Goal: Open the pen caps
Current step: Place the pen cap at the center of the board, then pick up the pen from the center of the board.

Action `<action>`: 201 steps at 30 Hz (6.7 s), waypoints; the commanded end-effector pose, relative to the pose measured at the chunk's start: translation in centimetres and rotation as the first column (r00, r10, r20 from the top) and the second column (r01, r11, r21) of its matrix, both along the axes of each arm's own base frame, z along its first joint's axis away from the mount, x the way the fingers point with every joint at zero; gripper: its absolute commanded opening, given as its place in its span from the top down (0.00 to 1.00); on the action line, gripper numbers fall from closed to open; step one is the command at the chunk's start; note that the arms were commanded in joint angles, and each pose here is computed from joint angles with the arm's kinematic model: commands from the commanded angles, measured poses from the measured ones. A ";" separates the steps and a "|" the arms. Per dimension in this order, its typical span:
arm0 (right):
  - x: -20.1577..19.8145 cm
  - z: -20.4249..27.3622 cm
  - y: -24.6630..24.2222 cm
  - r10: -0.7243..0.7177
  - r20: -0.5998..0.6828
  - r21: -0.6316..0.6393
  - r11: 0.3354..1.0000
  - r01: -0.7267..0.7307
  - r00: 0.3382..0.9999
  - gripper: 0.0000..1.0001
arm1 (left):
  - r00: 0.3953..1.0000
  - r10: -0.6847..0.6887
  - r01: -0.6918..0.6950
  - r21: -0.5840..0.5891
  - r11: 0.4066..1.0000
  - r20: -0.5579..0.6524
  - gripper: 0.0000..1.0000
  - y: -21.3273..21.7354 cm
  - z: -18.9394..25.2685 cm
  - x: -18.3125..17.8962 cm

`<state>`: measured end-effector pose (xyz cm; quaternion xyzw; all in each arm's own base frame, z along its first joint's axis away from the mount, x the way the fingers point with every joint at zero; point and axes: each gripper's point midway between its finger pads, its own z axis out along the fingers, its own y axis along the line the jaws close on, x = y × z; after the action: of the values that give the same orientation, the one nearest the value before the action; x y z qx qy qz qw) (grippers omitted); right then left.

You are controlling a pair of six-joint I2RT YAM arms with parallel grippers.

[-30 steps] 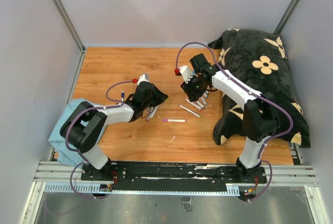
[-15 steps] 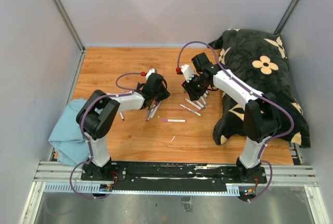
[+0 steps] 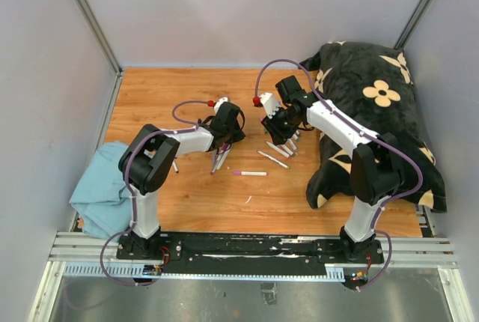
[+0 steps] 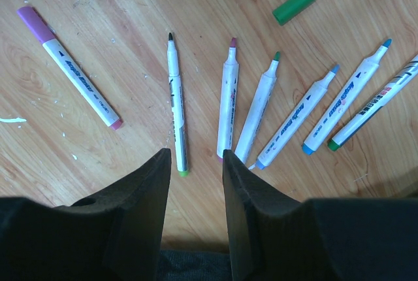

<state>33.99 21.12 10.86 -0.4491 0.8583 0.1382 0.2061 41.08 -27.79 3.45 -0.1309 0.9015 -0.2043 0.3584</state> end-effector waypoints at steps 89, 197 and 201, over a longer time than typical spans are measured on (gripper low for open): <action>-10.3 3.8 6.6 0.563 0.416 0.310 0.650 -0.694 0.714 0.01 | 0.769 -0.038 0.245 -0.238 0.940 0.639 0.01 10.6 13.0 -18.3; -9.5 -6.7 7.9 0.564 -0.099 -0.008 0.824 -0.567 0.820 0.99 | 0.758 -0.010 0.222 -0.244 0.944 0.652 0.01 11.8 12.2 -19.2; -9.8 -5.5 8.2 0.568 -0.083 0.063 0.823 -0.565 0.819 0.99 | 0.749 -0.016 0.267 -0.280 0.922 0.663 0.01 11.0 12.6 -19.5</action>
<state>24.66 29.45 3.00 -0.6917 0.6910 0.1824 0.1036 22.10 -15.66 14.67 -0.0539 0.7034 -0.3792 0.5988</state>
